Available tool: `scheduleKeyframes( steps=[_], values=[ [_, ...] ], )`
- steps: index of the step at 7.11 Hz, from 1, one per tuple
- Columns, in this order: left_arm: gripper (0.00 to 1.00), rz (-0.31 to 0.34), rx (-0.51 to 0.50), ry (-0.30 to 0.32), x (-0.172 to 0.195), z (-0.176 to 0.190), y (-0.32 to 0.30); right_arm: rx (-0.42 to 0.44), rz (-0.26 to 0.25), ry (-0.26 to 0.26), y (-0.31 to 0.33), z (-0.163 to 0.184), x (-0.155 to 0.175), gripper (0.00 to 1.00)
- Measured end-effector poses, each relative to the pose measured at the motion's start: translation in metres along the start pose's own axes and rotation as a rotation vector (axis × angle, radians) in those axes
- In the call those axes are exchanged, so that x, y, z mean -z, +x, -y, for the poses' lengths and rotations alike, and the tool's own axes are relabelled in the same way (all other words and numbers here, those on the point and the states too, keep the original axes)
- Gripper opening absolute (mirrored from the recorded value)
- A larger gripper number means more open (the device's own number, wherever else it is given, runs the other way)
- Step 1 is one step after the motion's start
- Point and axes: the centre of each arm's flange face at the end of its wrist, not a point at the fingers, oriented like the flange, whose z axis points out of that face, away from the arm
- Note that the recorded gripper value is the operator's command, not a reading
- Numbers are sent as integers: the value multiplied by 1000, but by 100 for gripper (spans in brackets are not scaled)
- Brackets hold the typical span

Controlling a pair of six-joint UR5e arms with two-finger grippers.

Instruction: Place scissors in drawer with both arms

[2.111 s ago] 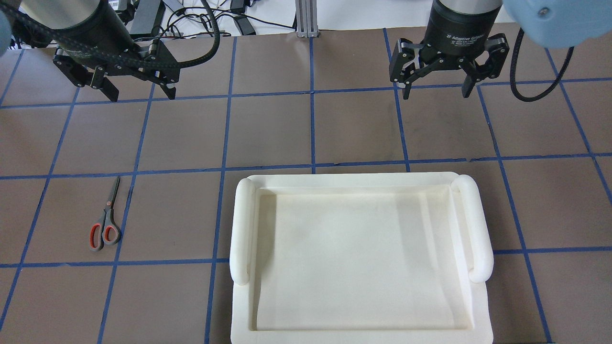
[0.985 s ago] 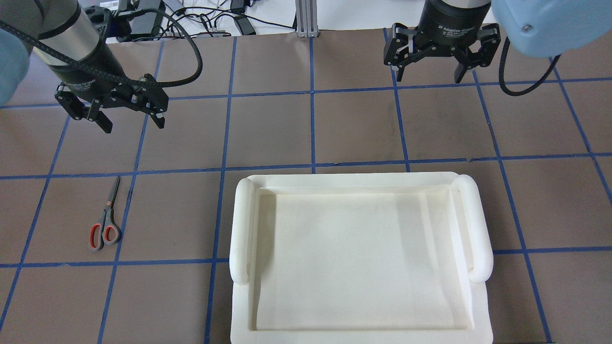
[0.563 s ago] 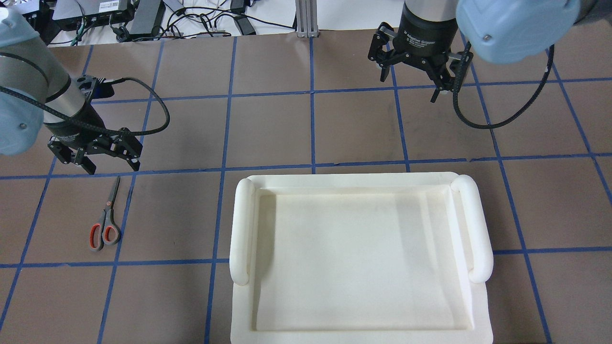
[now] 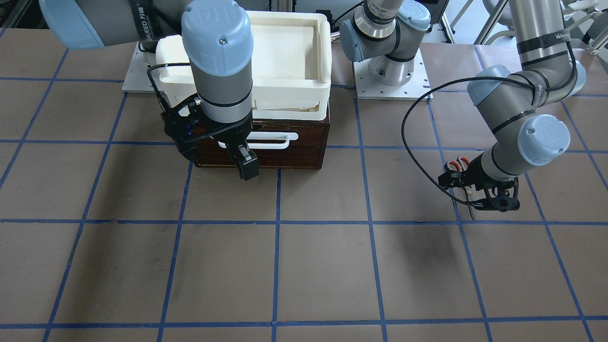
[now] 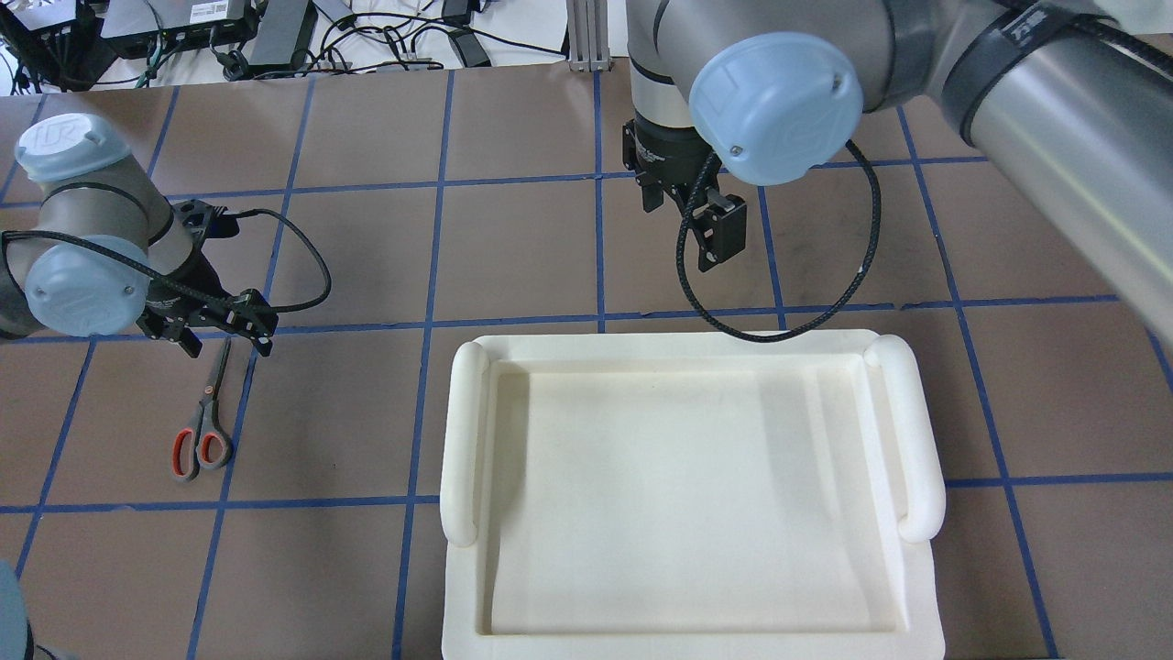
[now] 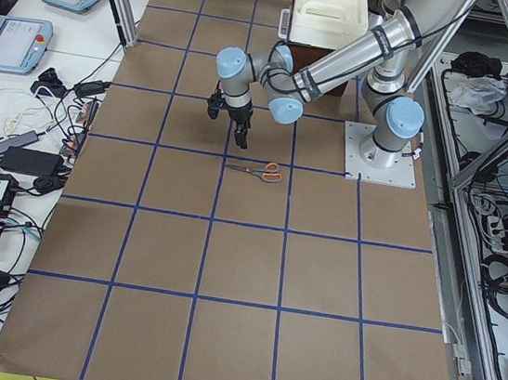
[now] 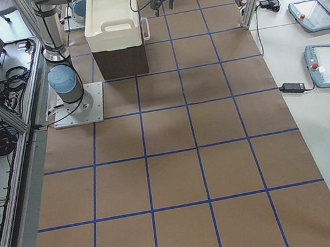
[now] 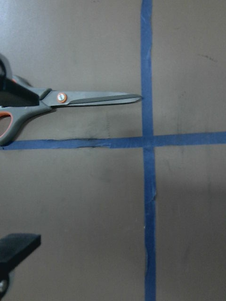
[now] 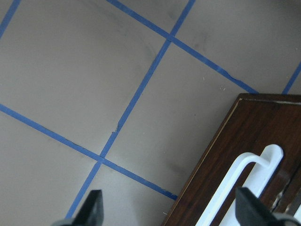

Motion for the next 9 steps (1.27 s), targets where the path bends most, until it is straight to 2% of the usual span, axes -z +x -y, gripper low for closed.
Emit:
scheduleKeyframes(
  steps=[2,6,9],
  values=[
    [96,-18,-3,-30,-30,6,-31,-119,-34,-67,-13,-12,-24,100],
    [95,-19,-21,-73,-52,2,-52,-200,-120,-118,-29,-16,-64,100],
    [95,-29,-17,-90,-61,3,-57,-243,-197,-131,-27,-18,-80,100]
  ],
)
